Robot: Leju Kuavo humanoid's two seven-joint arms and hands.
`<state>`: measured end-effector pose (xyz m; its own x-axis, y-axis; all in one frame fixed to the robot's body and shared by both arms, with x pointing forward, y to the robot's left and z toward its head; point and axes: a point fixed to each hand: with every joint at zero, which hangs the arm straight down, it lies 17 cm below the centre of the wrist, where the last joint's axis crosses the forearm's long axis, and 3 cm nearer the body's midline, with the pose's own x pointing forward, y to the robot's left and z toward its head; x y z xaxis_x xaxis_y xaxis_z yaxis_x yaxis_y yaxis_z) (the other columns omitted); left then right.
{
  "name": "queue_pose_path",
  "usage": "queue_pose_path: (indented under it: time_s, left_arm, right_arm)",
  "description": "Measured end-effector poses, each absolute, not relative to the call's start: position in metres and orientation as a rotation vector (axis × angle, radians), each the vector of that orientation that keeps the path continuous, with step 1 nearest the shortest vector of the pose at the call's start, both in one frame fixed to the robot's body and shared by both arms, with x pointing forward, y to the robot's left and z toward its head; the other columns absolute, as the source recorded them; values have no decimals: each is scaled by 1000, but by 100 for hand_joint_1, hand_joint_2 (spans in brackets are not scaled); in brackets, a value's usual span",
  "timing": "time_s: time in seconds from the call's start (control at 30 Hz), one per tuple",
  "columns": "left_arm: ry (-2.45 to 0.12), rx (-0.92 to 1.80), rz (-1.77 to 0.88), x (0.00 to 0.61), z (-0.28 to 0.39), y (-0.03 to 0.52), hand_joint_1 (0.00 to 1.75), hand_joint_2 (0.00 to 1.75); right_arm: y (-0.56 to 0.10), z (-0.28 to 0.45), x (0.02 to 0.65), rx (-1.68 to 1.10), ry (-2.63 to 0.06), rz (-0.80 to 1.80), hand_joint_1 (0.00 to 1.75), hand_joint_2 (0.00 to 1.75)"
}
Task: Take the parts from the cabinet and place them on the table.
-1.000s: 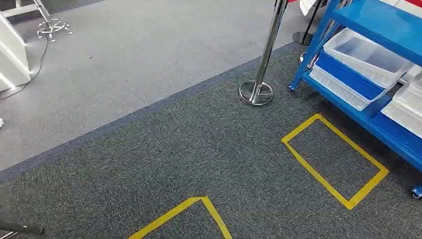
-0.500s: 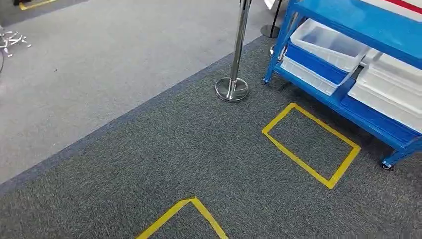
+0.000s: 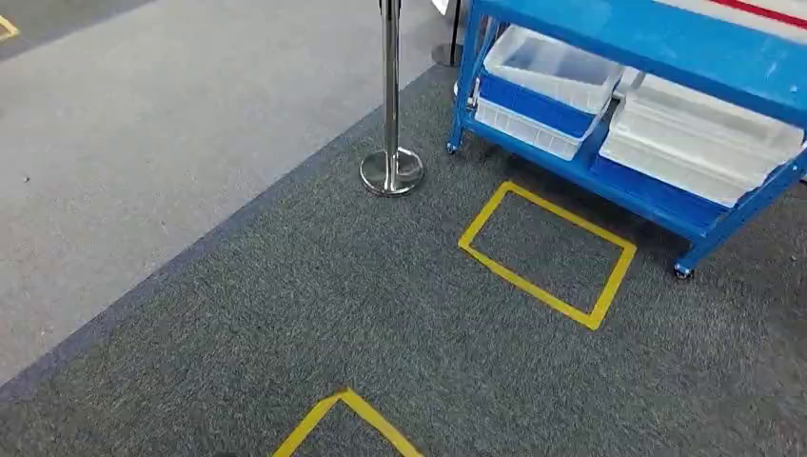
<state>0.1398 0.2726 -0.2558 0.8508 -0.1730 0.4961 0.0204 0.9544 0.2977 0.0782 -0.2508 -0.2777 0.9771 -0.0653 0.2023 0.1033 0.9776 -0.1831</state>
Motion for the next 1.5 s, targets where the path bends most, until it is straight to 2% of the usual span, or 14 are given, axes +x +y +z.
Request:
queue_pose_path:
  time_s: [1.5]
  left_arm:
    - [-551,259,-111,141,-256,267,0,0]
  right_arm:
    - [-246,-279,71,-179,-149,-16,0,0]
